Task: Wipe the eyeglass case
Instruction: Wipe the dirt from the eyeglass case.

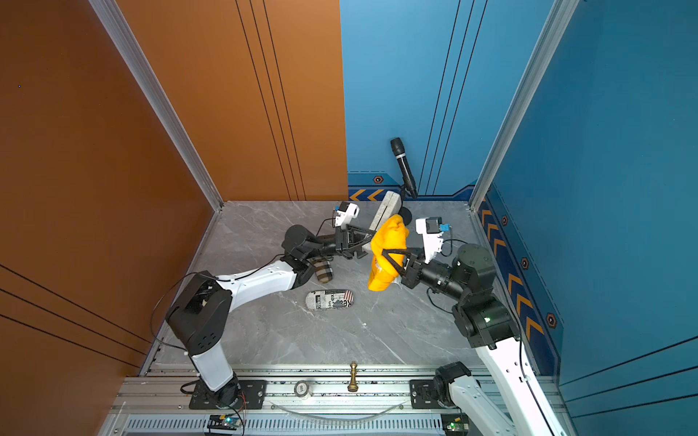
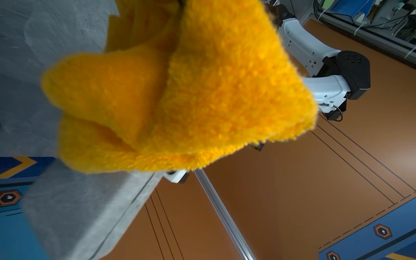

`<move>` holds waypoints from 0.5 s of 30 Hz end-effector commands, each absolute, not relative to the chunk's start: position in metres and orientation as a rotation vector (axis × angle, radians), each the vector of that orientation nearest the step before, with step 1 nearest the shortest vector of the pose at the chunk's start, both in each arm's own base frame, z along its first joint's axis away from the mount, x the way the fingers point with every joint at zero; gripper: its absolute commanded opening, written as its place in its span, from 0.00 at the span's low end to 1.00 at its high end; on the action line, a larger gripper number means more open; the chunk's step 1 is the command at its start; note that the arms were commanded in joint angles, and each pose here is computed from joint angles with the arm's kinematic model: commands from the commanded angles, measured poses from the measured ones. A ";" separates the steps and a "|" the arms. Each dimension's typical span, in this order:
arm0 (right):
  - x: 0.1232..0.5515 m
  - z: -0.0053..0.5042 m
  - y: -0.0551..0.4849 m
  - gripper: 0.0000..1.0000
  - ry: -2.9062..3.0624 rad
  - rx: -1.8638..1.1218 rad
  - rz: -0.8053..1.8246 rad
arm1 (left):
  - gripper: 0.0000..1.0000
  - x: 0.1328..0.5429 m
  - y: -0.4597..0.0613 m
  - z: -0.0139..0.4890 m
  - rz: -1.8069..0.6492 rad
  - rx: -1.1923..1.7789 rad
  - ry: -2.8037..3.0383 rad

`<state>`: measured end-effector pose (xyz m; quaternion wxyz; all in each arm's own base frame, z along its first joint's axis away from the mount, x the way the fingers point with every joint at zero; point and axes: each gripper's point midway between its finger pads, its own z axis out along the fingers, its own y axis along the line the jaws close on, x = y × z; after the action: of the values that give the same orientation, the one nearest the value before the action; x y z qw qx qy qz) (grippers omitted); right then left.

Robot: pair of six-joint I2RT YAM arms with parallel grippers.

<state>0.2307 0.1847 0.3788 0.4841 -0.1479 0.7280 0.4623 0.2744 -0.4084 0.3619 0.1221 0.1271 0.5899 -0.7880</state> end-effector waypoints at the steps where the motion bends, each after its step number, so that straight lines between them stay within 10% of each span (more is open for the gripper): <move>1: 0.249 0.402 0.189 0.00 1.687 -0.403 1.027 | 0.45 0.234 -0.403 0.389 -2.297 0.566 1.644; 15: 0.314 0.406 0.150 0.00 1.680 -0.285 1.025 | 0.41 0.196 -0.403 0.399 -2.404 0.628 1.562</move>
<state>0.3212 0.1365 0.4122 0.5624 -0.1010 0.7120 0.4082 0.2439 -0.4142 0.3555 0.0713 0.1034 0.5908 -0.7969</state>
